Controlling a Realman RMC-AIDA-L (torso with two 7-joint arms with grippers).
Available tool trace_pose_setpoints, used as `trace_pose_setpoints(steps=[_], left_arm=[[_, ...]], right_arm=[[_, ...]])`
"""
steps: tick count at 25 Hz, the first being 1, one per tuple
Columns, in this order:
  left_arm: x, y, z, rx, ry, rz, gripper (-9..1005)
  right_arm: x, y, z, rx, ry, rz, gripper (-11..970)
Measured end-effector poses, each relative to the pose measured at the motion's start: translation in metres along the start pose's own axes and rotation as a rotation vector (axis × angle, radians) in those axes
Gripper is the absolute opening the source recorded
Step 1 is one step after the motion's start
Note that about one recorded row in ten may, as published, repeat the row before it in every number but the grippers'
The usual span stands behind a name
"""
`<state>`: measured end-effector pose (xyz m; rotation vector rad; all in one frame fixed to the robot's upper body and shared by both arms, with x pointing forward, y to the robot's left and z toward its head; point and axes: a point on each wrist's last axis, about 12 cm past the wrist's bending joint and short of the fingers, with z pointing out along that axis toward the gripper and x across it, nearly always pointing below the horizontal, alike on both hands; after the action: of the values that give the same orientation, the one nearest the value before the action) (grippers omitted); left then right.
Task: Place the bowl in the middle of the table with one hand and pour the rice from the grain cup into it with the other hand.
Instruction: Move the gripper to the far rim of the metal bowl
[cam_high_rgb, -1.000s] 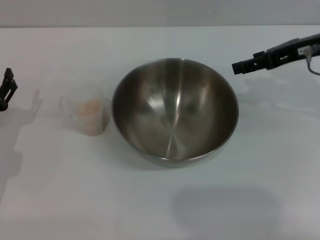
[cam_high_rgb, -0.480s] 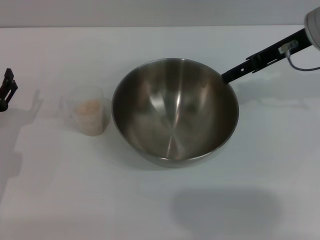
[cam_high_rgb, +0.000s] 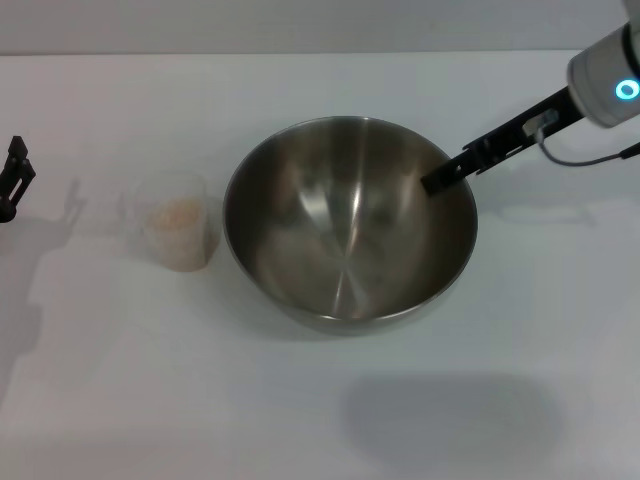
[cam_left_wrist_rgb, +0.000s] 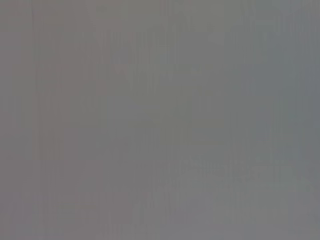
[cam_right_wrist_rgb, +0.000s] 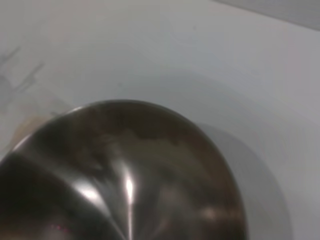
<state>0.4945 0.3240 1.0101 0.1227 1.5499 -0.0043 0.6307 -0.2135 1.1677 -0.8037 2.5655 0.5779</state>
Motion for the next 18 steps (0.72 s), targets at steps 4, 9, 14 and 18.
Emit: trace_pose_setpoints(steps=[4,9,14,18], left_arm=[[0.0,0.0,0.0,0.0,0.0,0.0,765],[0.0,0.001,-0.002,-0.003,-0.002,0.0,764],[0.001,0.001,-0.004,-0.005,-0.005,-0.001,762],[0.001,0.002,-0.005,-0.007,-0.004,-0.001,761]], right_arm=[[0.004,0.004,0.014,0.009,0.026,-0.019,713],[0.007,0.004,0.021,0.004,0.031,-0.004,670],[0.005,0.006,0.02,-0.001,0.026,-0.008,627],[0.005,0.006,0.019,0.001,0.018,-0.006,431]])
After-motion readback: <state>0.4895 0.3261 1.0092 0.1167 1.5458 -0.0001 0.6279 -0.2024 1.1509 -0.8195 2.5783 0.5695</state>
